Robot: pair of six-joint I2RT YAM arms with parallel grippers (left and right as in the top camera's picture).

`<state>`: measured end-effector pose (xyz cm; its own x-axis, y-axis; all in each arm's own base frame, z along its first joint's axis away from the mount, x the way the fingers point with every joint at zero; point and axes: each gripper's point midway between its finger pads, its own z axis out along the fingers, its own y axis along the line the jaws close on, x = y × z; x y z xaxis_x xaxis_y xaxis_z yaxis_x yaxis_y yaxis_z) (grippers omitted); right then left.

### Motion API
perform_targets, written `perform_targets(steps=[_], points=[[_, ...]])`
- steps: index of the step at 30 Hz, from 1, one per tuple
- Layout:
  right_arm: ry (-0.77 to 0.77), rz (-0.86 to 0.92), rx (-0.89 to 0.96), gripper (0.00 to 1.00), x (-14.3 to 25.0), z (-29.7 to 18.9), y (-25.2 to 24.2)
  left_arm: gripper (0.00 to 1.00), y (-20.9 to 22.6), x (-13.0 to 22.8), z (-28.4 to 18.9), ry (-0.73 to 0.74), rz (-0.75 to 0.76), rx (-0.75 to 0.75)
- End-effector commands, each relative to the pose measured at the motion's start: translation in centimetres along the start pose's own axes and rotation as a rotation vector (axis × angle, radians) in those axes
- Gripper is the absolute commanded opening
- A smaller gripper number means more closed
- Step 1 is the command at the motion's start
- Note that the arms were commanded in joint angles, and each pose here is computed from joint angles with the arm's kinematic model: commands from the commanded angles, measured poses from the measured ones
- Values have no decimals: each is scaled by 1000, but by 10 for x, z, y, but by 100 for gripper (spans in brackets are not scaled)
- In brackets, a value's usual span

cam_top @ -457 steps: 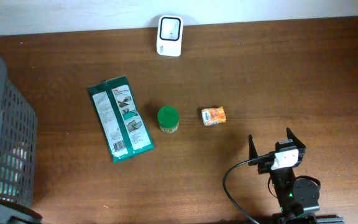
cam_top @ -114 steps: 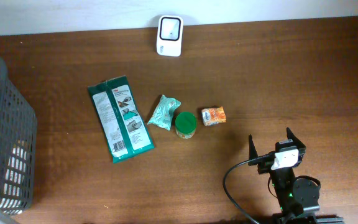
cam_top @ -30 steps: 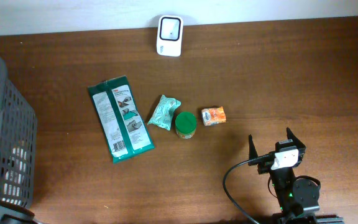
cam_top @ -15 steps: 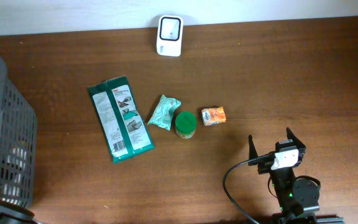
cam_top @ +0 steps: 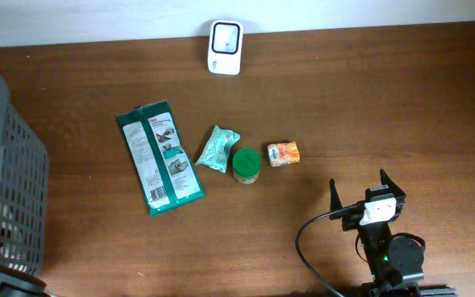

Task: Scan the item barcode
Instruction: 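Grasp the white tube with gold cap and lift it out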

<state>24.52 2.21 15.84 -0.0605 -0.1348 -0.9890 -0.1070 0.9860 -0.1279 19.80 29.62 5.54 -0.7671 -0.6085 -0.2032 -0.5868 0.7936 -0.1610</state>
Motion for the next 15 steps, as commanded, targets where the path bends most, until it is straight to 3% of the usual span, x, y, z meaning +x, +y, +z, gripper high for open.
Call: perform_targets(steps=[1,5,8,12,15], points=[[-2,8,-7,98,1,0,1,0,9,-42,-51,-103,-86,-63],[-2,8,-8,98,1,0,1,0,-13,-97,-139,-296,-65,-109],[-2,8,-7,98,1,0,1,0,-56,-130,-218,-480,-9,-119],[-2,8,-7,98,1,0,1,0,-129,-145,-295,-676,153,-96],[-2,8,-7,98,1,0,1,0,-194,-134,-337,-789,289,-35]])
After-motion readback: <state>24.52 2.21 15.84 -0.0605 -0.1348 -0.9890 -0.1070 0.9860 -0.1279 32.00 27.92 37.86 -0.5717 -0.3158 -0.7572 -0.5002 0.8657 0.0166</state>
